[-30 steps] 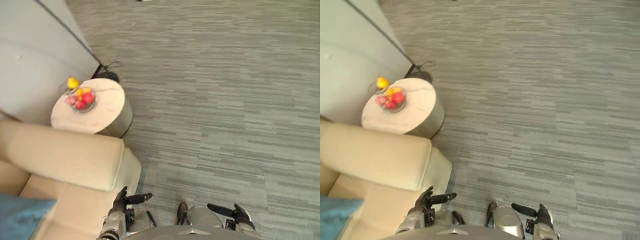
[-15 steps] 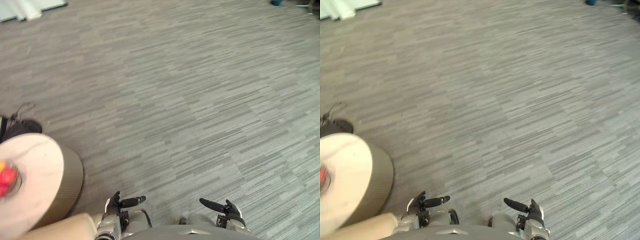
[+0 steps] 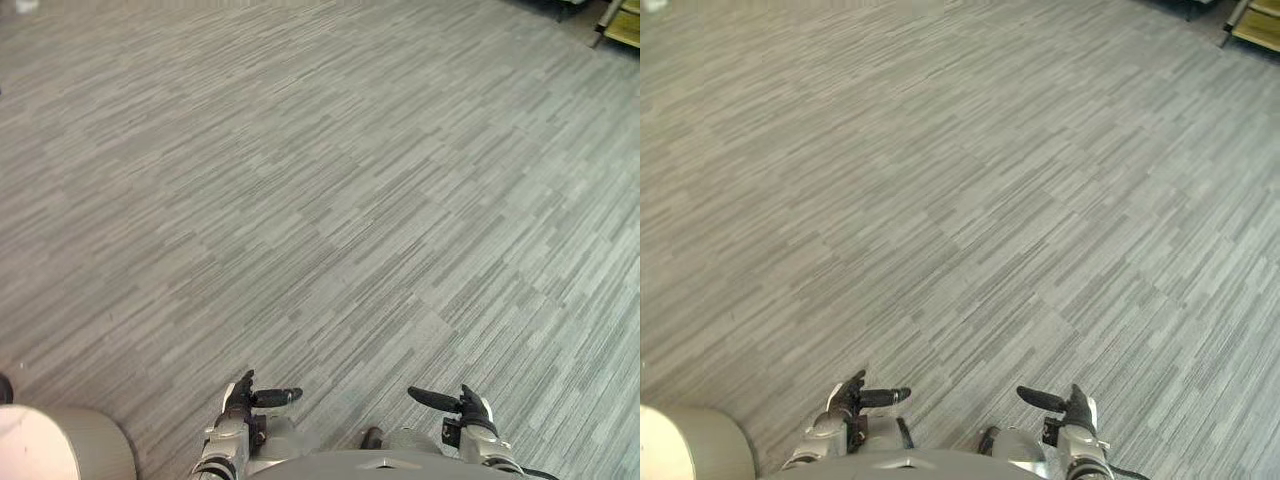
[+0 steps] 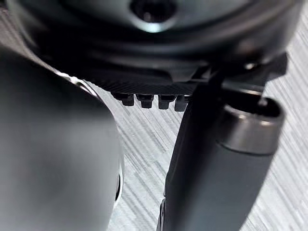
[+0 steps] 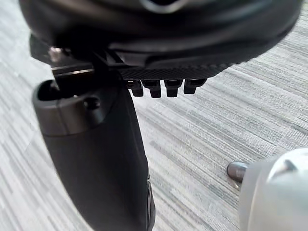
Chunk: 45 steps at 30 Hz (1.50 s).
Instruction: Pick up cushions and gather them together orderly.
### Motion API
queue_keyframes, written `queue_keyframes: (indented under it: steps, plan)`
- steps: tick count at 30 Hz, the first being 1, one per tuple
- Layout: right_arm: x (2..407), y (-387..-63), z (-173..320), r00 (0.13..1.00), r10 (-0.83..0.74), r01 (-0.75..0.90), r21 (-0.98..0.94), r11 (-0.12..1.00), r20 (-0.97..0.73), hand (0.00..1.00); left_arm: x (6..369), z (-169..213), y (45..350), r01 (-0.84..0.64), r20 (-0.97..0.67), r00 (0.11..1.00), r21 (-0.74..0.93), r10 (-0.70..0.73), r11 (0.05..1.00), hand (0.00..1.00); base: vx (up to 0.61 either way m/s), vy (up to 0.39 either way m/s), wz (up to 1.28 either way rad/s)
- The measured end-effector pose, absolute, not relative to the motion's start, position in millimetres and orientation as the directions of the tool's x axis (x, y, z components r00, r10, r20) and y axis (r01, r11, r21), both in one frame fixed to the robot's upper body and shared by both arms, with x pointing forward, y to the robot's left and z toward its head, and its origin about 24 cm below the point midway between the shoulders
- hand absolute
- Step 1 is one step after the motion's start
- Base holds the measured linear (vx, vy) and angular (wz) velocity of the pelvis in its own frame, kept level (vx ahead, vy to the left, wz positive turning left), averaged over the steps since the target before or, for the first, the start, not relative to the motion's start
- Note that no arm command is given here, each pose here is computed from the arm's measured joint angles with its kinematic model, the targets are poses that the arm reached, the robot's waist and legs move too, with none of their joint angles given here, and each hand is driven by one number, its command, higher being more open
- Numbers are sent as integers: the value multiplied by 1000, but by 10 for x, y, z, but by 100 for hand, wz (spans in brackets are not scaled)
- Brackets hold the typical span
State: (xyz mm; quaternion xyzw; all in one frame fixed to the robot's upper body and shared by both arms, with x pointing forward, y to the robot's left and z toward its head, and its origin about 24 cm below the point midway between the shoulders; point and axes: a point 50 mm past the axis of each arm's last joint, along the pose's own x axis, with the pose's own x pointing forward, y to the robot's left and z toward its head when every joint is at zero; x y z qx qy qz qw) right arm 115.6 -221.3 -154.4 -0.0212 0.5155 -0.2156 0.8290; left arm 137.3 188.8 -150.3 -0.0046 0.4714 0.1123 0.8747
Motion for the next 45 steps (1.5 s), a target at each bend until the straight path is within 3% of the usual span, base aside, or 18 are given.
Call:
queue_keyframes:
  steps: [11, 22, 24, 26, 29, 33, 41, 45]
  plan:
    - [992, -1998, -1623, 328, -333, 402, -188, 896, -884, 100, 1389, -1482, 1956, -210, -817, 539, 107, 207, 972, 100, 384, 122, -89]
    - [1499, -2241, -1389, 502, -365, 364, -191, 911, -784, 100, 1255, -1545, 1918, -128, -847, 497, 142, 187, 982, 100, 541, -95, -31]
    - [1600, -2343, -1335, 513, -389, 373, -209, 904, -765, 100, 1291, -1561, 1728, -115, -855, 501, 88, 134, 989, 100, 632, -374, -40]
    - [1576, -2368, -1350, 492, -396, 387, -212, 897, -775, 100, 1314, -1553, 1722, -95, -852, 510, 83, 120, 992, 100, 399, -248, -12]
    - [1237, -2386, -1481, 394, -400, 376, -252, 892, -827, 100, 1317, -1543, 1732, -120, -841, 524, 85, 136, 989, 100, 446, -253, 17]
    - [1167, -2321, -1507, 382, -400, 385, -250, 888, -833, 100, 1387, -1484, 1849, -240, -812, 548, 79, 202, 968, 100, 411, -123, -33]
    - [1081, -2161, -1570, 354, -365, 401, -213, 891, -861, 100, 1468, -1428, 1857, -303, -778, 588, 39, 219, 952, 100, 522, 107, -56]
    - [970, -1932, -1643, 320, -309, 394, -171, 903, -895, 100, 1495, -1393, 2042, -288, -765, 594, 87, 249, 954, 100, 682, 220, 9]
